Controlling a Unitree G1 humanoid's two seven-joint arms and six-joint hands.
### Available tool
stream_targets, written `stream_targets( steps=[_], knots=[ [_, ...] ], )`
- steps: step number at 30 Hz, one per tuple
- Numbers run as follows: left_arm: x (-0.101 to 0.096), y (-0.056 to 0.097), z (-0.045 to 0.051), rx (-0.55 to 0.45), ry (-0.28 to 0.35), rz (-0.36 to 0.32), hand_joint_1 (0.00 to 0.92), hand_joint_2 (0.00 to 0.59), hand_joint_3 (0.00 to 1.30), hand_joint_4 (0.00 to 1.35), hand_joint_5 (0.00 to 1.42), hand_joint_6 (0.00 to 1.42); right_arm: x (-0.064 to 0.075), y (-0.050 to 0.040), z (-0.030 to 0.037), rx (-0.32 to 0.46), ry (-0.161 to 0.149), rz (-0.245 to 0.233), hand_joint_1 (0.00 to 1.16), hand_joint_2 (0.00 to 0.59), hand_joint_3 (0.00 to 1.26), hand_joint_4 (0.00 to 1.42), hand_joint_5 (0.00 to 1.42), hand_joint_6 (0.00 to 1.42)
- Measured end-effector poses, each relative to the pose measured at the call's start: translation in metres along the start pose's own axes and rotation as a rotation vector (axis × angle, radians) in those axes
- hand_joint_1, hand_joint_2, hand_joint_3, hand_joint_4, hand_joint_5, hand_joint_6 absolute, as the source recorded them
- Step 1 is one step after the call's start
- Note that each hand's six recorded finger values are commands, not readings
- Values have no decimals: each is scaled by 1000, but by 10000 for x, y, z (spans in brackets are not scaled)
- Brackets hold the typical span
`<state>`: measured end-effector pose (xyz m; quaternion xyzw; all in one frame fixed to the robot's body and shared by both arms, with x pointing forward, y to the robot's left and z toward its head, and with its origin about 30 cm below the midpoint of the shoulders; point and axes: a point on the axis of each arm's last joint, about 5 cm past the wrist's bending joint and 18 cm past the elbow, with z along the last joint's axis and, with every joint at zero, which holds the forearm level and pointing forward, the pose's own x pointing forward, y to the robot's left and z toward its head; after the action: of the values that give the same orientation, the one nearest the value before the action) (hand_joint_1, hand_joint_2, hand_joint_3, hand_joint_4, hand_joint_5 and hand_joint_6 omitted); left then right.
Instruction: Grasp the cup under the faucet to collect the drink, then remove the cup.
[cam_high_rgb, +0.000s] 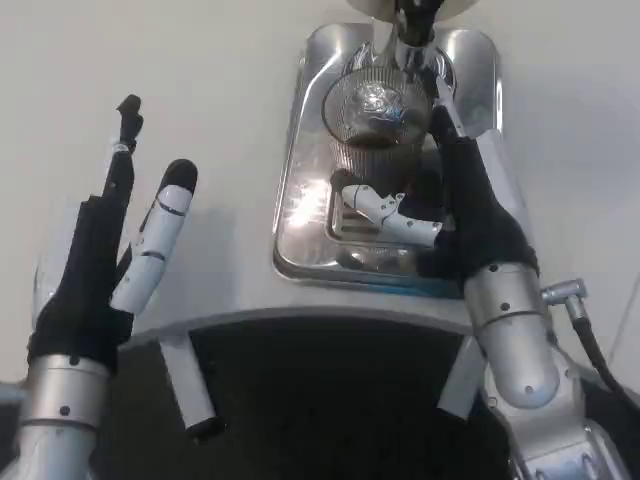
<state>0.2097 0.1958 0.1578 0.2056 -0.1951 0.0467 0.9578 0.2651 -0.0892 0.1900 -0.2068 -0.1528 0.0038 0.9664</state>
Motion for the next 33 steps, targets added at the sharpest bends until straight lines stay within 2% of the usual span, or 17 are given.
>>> stream_targets(
  steps=[3,4,6,7,10,12,18,25,33],
  knots=[
    [0,5,-1,-2,1,3,0,263,0,0,0,0,36,33,30,9,11,-16,1129,267,205,214,304,451],
    [3,6,0,-3,1,4,0,263,0,0,0,0,82,64,55,8,20,-35,1156,313,323,292,397,567],
    [5,9,0,-3,1,6,0,263,0,0,0,0,104,82,69,0,22,-57,1162,280,450,409,517,740],
    [10,13,1,-4,2,8,0,262,0,0,0,0,120,109,83,-13,25,-87,1162,283,502,462,567,802],
    [11,30,-3,-2,8,17,0,260,0,0,0,0,153,164,106,-52,26,-152,1162,287,566,541,637,903],
    [10,44,-8,0,12,23,0,257,0,0,4,0,165,199,112,-67,27,-177,1162,283,597,566,670,926],
    [-5,64,-22,3,23,32,0,250,0,0,9,0,174,211,112,-80,26,-209,1162,295,638,610,706,962],
    [-3,66,-23,-9,24,35,0,247,0,0,11,0,170,224,112,-80,24,-215,1162,283,691,680,767,1022],
    [3,59,-27,-11,25,31,0,247,0,0,12,0,135,205,80,-80,17,-219,1162,283,718,716,794,1064]
  ],
)
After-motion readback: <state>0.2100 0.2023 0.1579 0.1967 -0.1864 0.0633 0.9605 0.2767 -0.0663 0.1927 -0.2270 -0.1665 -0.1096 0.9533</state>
